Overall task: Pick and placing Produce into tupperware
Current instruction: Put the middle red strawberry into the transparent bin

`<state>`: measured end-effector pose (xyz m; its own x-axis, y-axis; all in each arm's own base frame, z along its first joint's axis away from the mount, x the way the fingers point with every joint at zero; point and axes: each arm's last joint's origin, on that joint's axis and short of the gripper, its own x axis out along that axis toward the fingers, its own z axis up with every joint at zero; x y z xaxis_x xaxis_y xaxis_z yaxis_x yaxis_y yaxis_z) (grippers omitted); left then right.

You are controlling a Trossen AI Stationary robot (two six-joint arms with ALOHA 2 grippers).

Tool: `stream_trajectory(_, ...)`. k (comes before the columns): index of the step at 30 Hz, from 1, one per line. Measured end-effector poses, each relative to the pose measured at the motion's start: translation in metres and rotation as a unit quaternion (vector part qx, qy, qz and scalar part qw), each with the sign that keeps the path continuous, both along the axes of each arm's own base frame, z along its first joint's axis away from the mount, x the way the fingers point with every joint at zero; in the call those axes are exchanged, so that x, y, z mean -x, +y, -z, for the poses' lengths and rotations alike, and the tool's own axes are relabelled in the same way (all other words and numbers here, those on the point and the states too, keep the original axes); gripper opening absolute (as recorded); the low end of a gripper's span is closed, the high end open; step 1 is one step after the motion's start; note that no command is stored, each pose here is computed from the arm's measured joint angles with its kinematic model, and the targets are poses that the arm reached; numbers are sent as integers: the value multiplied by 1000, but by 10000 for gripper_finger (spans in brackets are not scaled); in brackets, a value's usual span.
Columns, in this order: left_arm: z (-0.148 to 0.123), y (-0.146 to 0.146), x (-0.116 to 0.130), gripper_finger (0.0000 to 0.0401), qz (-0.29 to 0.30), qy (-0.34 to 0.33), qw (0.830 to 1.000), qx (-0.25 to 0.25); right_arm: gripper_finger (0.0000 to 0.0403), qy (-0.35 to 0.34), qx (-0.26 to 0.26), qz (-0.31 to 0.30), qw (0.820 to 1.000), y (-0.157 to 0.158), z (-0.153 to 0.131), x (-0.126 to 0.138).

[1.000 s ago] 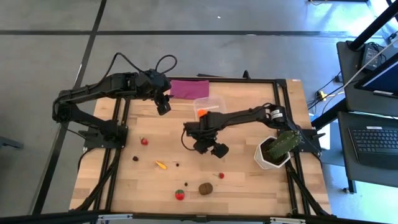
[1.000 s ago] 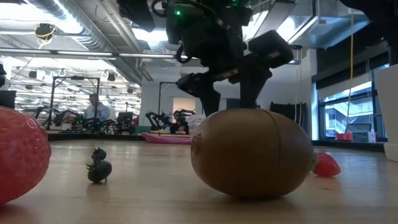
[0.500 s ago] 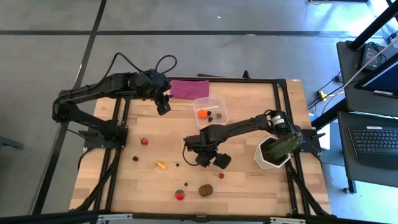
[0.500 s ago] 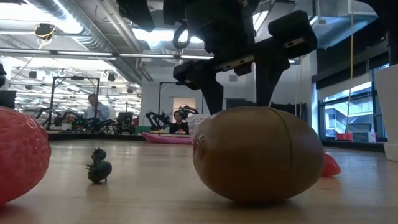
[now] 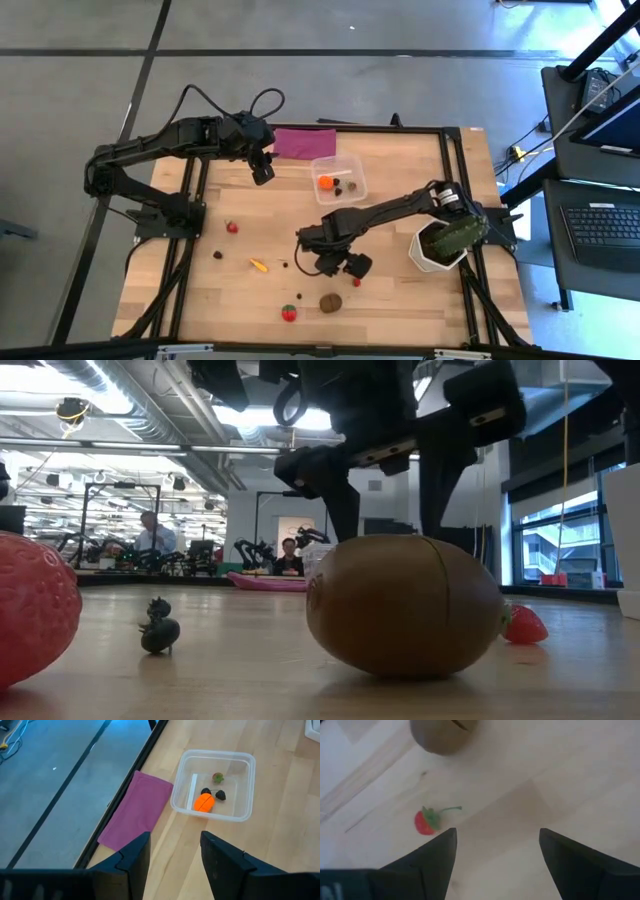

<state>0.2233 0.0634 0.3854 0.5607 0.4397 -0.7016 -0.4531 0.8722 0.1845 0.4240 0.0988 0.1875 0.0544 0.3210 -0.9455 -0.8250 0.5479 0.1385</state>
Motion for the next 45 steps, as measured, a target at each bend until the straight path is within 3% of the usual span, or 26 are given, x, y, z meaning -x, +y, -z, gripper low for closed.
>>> stream_trajectory(6, 0, 0, 0, 165, 0, 2, 1000, 0, 283, 4, 0, 24, 1000, -10, 0, -2)
stream_trajectory(37, 0, 0, 0, 165, 1, 3, 1000, 0, 283, 6, 3, 27, 1000, -12, -1, -2)
stream_trajectory(40, 0, 0, 0, 165, 1, 3, 1000, 0, 283, 1, 32, 43, 999, -24, -13, -3)
stream_trajectory(45, 0, 0, 0, 165, 1, 2, 1000, 0, 283, -42, 40, 108, 992, -69, -70, -15)
